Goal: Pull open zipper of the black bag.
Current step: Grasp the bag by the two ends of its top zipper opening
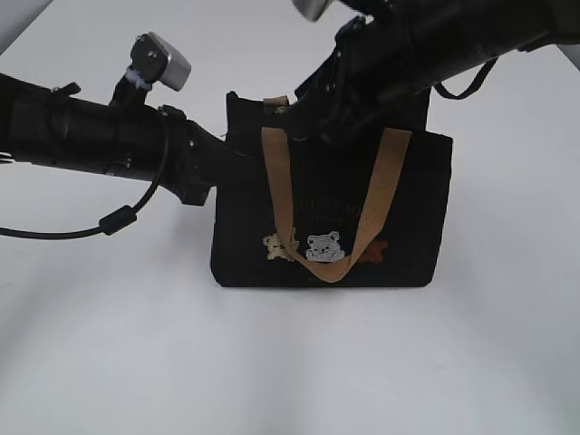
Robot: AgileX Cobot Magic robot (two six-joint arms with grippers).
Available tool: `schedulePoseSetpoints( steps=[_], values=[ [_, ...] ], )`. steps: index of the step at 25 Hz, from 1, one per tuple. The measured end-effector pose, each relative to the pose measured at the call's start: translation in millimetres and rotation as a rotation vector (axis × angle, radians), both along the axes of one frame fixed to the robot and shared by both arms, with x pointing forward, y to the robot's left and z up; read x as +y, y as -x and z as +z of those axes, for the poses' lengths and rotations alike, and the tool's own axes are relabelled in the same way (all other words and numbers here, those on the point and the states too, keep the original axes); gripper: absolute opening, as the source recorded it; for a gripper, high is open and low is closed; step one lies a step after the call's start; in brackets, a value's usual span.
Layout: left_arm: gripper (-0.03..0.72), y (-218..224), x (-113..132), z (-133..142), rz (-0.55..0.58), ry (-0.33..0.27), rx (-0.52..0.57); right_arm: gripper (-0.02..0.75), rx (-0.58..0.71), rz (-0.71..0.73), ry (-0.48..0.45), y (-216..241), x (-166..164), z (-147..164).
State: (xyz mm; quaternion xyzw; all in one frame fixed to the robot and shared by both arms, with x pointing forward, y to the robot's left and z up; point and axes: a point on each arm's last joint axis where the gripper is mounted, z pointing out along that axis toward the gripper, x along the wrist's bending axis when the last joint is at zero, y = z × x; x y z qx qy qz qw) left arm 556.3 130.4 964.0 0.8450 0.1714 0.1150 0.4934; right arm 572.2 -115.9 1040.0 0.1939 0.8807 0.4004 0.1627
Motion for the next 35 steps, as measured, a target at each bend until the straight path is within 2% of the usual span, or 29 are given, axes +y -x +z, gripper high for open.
schedulePoseSetpoints(
  steps=[3,7,10,15,17,22,28,31,35],
  values=[
    [0.066,0,0,0,-0.001,-0.001,0.0,0.35,-0.023,0.045,0.107,-4,-2,-14],
    [0.066,0,0,0,-0.001,-0.001,0.0,0.315,-0.046,0.036,0.139,-9,-3,-19],
    [0.066,0,0,0,-0.003,-0.003,-0.001,0.237,-0.051,0.024,0.138,-12,-3,-21],
    [0.066,0,0,0,-0.004,-0.005,-0.002,0.043,-0.048,0.012,0.13,-12,-3,-20],
    [0.066,0,0,0,-0.004,-0.005,-0.002,0.002,-0.029,-0.006,0.117,-12,-3,-20],
    [0.066,0,0,0,-0.003,-0.006,-0.002,-0.001,0.097,-0.081,0.047,-10,-13,-15],
    [0.066,-1,1,-1,0.013,-0.019,-0.004,-0.001,0.309,-0.319,-0.084,-10,-87,12],
    [0.066,-2,1,-1,0.02,-0.023,-0.005,-0.001,0.414,-0.401,-0.102,-6,-116,15],
    [0.066,-3,2,-2,0.042,-0.027,0.003,-0.001,0.452,-0.388,-0.1,-3,-110,14]
  ],
)
